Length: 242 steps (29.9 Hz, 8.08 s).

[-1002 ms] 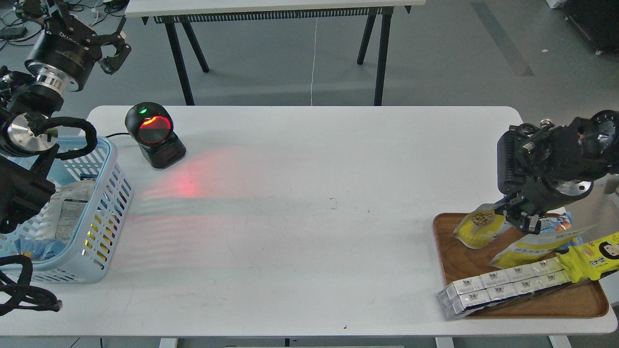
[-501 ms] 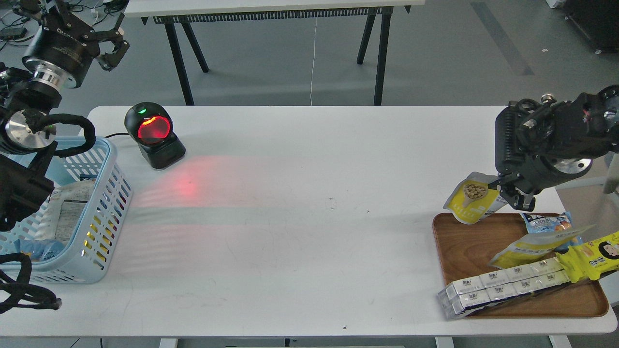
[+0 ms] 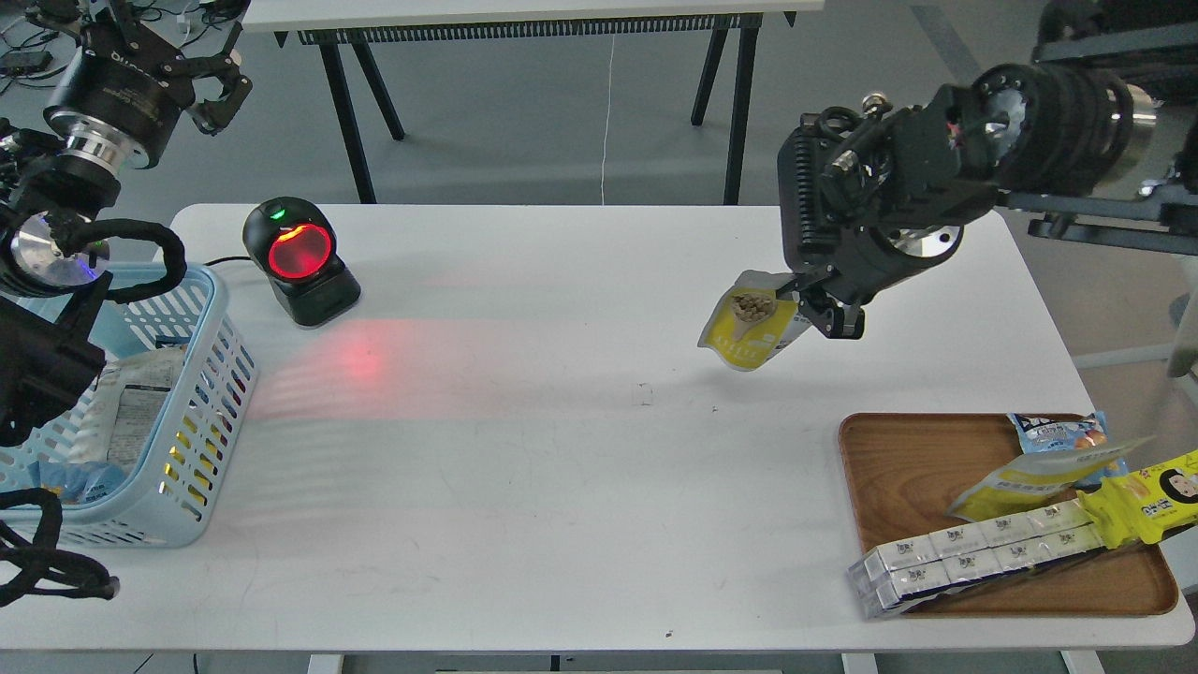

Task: Scan snack and place in basket
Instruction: 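Lift the bag and carry it to the table center, set it upright, then open the right gripper and withdraw it from the bag, then reach the left gripper to the standing yellow snack bag and grasp it, then carry the bag with the left gripper in front of the scanner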

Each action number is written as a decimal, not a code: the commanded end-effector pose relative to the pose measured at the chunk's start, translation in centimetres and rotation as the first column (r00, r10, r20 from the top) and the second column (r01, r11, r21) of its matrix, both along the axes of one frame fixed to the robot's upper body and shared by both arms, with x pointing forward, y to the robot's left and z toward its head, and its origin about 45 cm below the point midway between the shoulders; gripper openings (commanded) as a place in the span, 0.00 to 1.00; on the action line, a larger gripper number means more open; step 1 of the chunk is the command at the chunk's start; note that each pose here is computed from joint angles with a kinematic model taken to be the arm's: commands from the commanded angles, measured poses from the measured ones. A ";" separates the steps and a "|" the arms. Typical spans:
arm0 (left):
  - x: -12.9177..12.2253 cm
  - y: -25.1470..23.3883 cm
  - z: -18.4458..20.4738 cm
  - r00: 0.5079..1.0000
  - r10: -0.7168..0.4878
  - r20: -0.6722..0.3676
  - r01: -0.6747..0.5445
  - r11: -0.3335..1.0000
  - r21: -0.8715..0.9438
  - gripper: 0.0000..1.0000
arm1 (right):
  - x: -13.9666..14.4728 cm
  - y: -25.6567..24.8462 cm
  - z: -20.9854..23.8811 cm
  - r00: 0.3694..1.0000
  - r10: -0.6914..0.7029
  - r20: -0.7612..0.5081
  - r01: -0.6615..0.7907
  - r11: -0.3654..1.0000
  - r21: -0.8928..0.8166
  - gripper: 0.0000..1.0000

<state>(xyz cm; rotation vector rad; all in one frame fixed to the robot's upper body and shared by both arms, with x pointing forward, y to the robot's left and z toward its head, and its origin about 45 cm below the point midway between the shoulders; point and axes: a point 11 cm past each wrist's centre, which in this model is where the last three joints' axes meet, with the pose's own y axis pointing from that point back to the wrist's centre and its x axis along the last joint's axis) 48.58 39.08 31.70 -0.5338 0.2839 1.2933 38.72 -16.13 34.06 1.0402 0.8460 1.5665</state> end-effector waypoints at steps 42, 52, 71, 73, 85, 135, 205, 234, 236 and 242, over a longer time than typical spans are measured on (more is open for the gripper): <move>0.0 -0.1 -0.3 1.000 -0.003 -0.002 0.003 1.000 -0.001 1.00 | -1.0 13.8 -8.2 0.984 0.149 -0.100 -0.135 0.982 0.133 0.15; 0.3 -0.6 0.8 1.000 -0.018 0.018 0.018 1.000 0.002 1.00 | -0.2 14.0 -4.8 0.989 0.135 -0.067 -0.118 0.969 0.219 0.62; 0.1 -8.2 7.6 0.947 -0.320 0.021 0.255 0.790 0.558 0.92 | 3.6 -2.3 5.0 0.803 -0.203 -0.561 0.597 0.274 0.754 0.97; -0.6 -9.2 8.9 0.931 -0.364 0.030 0.260 0.717 0.646 0.92 | 3.8 -4.0 4.4 0.754 -0.205 -0.624 0.656 0.176 0.734 0.98; -5.0 -19.8 12.5 0.762 -0.646 0.041 0.049 0.121 0.991 0.92 | 9.5 -15.9 5.4 0.499 0.095 -0.862 0.684 -0.654 0.324 0.99; -11.7 -29.1 -8.5 0.439 -0.708 -0.553 -0.442 -0.706 0.553 0.40 | 9.8 -20.2 -12.3 0.311 0.765 -0.564 0.280 -0.641 -0.715 1.00; -8.0 -12.1 -1.6 0.653 -0.527 -0.544 -0.249 -0.827 0.503 0.00 | 10.4 -20.1 -10.9 0.332 0.763 -0.555 0.300 -0.643 -0.705 1.00; -8.1 -12.3 -1.9 0.644 -0.531 -0.551 -0.248 -0.826 0.506 0.00 | 10.5 -20.0 -10.8 0.332 0.764 -0.554 0.302 -0.642 -0.704 1.00; -8.0 -12.3 -1.9 0.646 -0.530 -0.549 -0.249 -0.826 0.506 0.00 | 10.5 -20.0 -10.8 0.332 0.764 -0.554 0.302 -0.642 -0.704 1.00; -8.1 -12.3 -2.2 0.644 -0.528 -0.554 -0.245 -0.828 0.504 0.00 | 10.5 -20.0 -10.9 0.331 0.765 -0.552 0.302 -0.641 -0.706 1.00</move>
